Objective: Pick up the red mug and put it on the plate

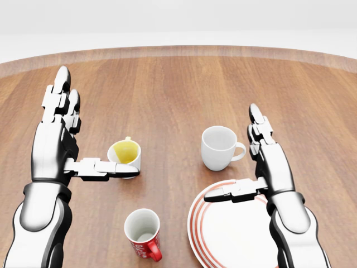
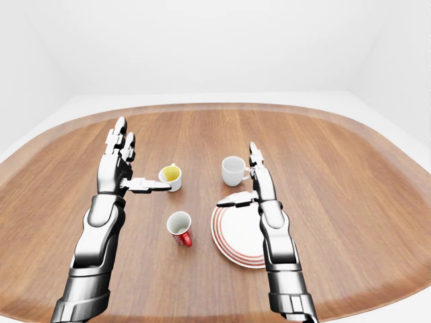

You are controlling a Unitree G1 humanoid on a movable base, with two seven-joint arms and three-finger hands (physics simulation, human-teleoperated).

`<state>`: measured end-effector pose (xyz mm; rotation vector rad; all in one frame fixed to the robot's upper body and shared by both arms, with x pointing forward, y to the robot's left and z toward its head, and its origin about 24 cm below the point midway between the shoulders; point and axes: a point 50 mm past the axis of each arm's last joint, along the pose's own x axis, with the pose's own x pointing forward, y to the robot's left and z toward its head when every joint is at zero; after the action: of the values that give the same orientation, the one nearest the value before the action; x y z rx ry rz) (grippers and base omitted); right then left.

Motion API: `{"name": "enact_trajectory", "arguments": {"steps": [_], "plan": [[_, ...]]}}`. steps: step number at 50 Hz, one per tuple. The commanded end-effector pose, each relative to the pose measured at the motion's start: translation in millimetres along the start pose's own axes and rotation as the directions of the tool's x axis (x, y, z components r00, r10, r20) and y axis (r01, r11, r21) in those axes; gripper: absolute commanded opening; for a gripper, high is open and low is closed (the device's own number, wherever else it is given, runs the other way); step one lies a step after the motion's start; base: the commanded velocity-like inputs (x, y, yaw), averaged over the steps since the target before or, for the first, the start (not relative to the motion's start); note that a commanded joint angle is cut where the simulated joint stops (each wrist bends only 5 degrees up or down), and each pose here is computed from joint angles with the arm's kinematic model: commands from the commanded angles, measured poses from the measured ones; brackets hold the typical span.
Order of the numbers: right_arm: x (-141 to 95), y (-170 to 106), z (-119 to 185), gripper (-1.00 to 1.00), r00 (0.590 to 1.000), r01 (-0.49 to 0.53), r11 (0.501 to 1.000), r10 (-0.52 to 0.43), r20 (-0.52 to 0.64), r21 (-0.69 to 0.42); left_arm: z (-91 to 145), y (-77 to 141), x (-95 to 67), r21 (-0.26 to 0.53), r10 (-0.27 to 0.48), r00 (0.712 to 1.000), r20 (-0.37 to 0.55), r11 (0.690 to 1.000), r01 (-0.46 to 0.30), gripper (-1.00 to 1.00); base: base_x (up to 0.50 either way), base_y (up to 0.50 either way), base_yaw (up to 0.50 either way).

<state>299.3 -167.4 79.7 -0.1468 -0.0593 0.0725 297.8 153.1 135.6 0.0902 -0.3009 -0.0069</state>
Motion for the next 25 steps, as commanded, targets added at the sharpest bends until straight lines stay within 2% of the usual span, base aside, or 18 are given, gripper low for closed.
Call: {"name": "enact_trajectory", "arguments": {"steps": [1, 14, 25], "plan": [[6, 2, -2, 1.00, 0.999, -0.035, 0.999, 0.035, -0.017, -0.018, -1, 0, -0.7, 0.000, 0.000, 1.000, -0.003, 1.000, 0.000, 1.00, 0.00, 0.00, 0.00], [29, 11, 6, 1.00, 0.992, -0.123, 0.986, 0.121, -0.031, -0.109, -1, 0, 0.3, 0.002, 0.000, 1.000, -0.003, 1.000, 0.000, 1.00, 0.00, 0.00, 0.00], [39, 22, 11, 1.00, 0.979, -0.201, 0.963, 0.195, -0.053, -0.181, 3, 0, -0.5, 0.005, -0.002, 1.000, 0.015, 1.000, 0.002, 1.00, 0.00, 0.00, 0.00]]}}
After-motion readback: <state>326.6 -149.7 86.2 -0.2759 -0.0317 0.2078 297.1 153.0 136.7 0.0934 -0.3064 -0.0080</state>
